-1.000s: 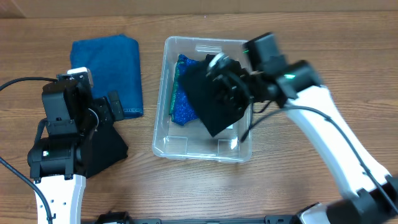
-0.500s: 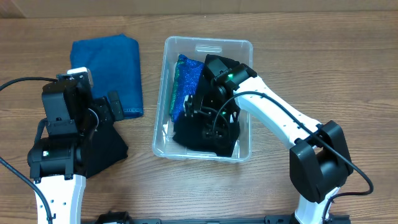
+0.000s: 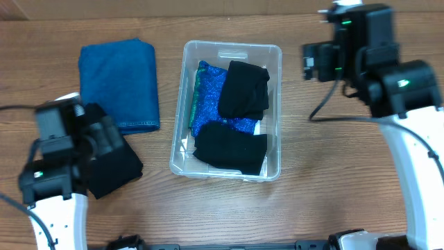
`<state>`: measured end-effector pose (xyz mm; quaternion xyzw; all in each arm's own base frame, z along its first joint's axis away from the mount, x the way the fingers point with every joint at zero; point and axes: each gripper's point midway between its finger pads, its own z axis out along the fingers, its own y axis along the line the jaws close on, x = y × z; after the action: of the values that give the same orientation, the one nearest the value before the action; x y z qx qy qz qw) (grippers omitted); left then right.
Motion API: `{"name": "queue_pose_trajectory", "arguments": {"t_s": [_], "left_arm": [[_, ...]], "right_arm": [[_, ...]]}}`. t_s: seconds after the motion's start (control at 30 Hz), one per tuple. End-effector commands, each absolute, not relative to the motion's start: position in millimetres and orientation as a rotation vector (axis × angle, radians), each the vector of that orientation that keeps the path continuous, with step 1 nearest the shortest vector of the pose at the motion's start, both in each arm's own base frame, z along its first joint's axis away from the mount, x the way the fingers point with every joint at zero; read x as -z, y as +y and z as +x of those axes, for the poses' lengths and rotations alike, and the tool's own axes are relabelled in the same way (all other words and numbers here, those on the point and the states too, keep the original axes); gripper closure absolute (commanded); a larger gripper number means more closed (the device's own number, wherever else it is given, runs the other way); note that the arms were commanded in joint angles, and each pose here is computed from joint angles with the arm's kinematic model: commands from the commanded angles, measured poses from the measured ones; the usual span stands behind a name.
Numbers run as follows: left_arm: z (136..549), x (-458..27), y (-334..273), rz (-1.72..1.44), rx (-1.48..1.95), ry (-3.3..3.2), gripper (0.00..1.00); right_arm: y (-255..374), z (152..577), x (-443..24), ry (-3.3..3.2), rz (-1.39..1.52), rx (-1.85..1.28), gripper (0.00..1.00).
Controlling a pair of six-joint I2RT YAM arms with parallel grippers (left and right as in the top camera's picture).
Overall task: Pack container
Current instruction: 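Place the second black cloth into the bin's lower half and withdraw, then grasp the left black cloth with the left gripper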
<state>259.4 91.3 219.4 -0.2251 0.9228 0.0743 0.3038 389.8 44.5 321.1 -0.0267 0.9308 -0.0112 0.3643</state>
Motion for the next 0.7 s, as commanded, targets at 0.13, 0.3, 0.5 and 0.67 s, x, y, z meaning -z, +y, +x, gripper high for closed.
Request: {"name": "queue_pose_trajectory", "arguments": {"t_s": [0.13,0.3,0.5,0.67], "left_arm": [[245,-182,169,-1.124,0.241,2.345,0.00],[256,-102,175,-1.109,0.558,2.531,0.00],[259,-21,169,-1.125,0.769,2.667,0.00],[269,-14,168,-1.083,0.793,2.654,0.12]], "right_arm": [[17,391,-298,2.479,0.116,-0.176,0.00],[17,391,-297,2.482,0.117,-0.179,0.00],[17,392,-297,2.483,0.117,-0.179,0.00],[17,392,-296,2.483,0.117,-0.179,0.00]]}}
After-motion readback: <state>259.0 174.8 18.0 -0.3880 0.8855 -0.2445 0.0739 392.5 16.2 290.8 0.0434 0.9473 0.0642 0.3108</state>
